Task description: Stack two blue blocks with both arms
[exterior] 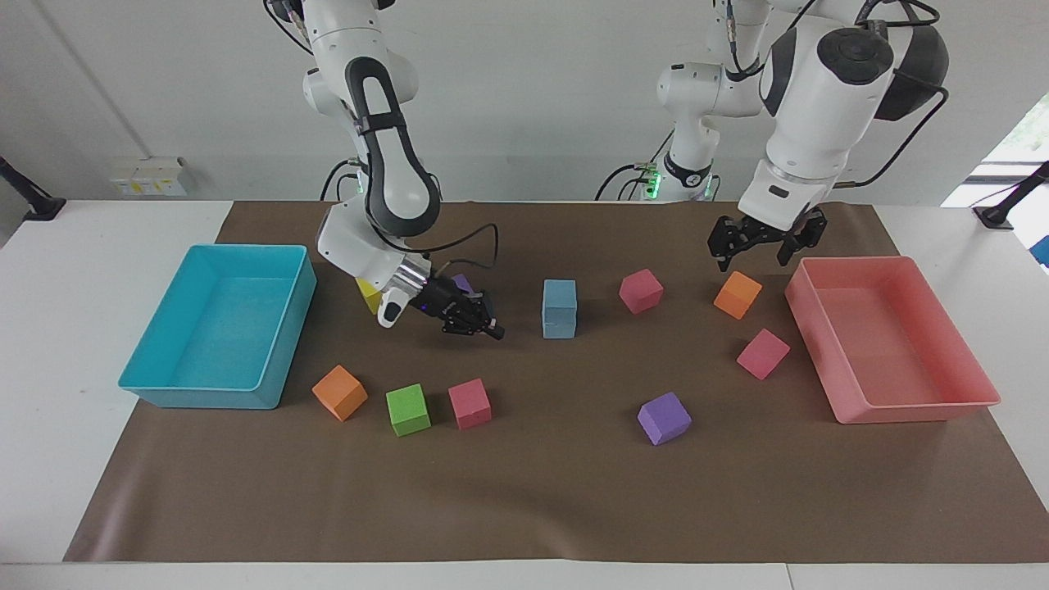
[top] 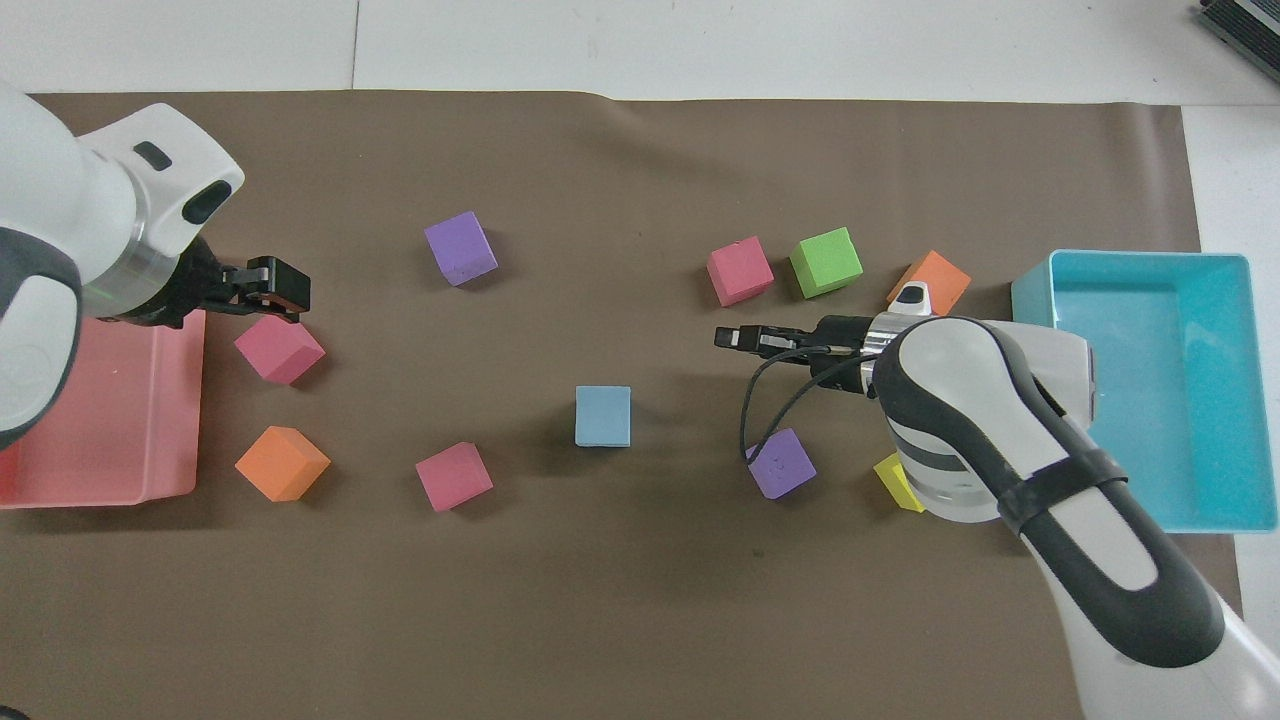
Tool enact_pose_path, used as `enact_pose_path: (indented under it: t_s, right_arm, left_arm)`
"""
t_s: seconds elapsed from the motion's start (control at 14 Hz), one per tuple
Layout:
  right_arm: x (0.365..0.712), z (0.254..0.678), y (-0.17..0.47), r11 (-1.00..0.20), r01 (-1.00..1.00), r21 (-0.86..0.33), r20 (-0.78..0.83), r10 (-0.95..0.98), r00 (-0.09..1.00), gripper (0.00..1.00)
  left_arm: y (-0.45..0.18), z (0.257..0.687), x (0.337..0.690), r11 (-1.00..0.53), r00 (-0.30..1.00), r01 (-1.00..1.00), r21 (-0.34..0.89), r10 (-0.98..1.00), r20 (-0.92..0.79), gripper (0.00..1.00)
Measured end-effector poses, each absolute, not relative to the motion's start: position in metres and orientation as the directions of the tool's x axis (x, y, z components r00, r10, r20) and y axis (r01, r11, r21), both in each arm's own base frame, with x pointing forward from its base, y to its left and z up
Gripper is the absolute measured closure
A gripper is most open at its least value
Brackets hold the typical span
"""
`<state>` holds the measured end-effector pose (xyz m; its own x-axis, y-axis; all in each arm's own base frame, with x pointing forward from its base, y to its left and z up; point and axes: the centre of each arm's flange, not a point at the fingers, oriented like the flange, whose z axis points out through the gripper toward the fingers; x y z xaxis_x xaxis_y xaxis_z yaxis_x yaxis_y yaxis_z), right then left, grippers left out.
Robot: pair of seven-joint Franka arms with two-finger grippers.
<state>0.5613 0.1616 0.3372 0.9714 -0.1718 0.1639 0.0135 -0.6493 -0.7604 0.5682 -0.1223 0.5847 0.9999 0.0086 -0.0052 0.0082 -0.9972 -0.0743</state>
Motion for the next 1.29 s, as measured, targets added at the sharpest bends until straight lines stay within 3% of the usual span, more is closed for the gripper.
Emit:
enact_pose_path:
  t_s: [0.43, 0.79, 1.22, 1.29]
  right_arm:
    - [0.569, 0.402, 0.105, -0.765, -0.014, -0.644, 0.204, -0.190, 0.960, 0.99]
    - [0.566, 0.425, 0.056, -0.851, -0.054, -0.522, 0.179, -0.172, 0.969, 0.95]
    - [0.570, 0.505, 0.032, -0.966, -0.085, -0.245, 0.094, -0.111, 0.989, 0.33]
    - [0.572, 0.519, 0.030, -0.977, -0.082, -0.199, 0.099, -0.103, 0.990, 0.33]
  left_arm:
    - [-0.080, 0.606, 0.564, -0.997, 0.999, -0.012, -0.079, -0.008, -0.052, 0.00]
    - [-0.082, 0.610, 0.563, -0.997, 0.999, -0.016, -0.078, -0.011, -0.053, 0.00]
    - [-0.076, 0.609, 0.563, -0.998, 0.998, -0.001, -0.056, 0.002, -0.060, 0.00]
    - [-0.075, 0.609, 0.563, -0.998, 0.998, 0.001, -0.055, 0.005, -0.061, 0.00]
